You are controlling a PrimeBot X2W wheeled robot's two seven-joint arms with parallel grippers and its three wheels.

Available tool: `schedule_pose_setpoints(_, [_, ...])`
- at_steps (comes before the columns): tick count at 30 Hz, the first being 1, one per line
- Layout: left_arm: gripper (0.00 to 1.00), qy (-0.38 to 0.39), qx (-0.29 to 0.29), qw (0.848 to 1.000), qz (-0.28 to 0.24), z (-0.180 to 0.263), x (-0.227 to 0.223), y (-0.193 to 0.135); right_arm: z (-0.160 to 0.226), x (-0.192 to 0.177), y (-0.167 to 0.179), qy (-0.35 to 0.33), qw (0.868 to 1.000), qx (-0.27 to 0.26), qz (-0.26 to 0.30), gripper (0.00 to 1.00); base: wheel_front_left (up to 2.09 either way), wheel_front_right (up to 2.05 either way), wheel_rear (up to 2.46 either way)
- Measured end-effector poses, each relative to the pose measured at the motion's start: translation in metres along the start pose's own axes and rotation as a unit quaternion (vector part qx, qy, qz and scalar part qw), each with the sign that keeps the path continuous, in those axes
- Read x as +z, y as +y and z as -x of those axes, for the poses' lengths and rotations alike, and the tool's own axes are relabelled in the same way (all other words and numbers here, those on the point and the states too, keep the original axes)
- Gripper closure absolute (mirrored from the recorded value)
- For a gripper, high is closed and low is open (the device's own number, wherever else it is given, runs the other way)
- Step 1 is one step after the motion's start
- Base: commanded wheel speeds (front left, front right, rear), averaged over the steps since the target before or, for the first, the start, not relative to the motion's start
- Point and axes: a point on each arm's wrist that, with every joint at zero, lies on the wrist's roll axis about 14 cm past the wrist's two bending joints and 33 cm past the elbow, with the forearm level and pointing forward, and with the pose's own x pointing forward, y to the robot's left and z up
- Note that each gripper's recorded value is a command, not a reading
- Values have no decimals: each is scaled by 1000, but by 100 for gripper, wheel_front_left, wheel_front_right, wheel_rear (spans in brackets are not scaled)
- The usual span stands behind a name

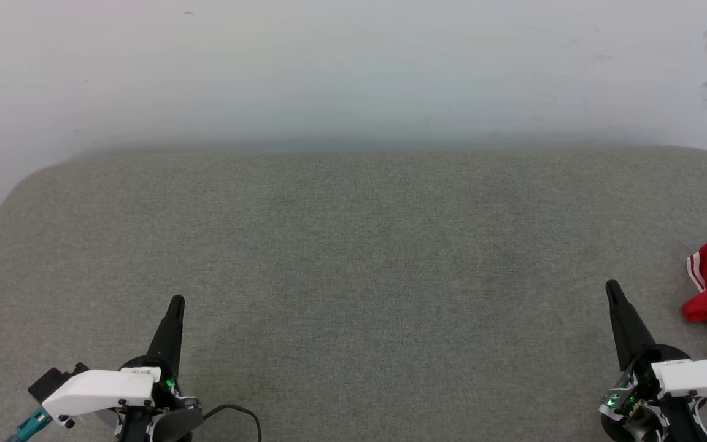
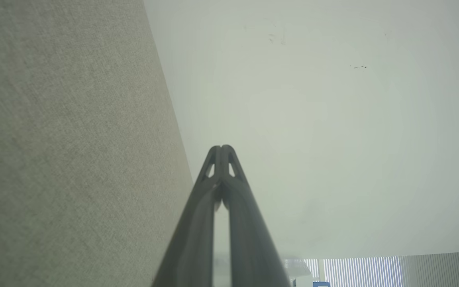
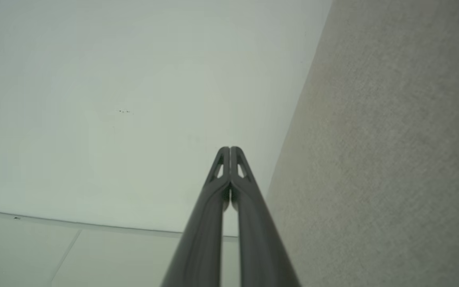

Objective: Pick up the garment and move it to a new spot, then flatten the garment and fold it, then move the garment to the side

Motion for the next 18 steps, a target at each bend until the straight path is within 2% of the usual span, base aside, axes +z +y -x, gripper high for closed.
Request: schedule_pose_setpoints(18, [100,0,-12,999,48,-3,1,-5,-3,2,0,-5,999,1,-48,100,0,0,0])
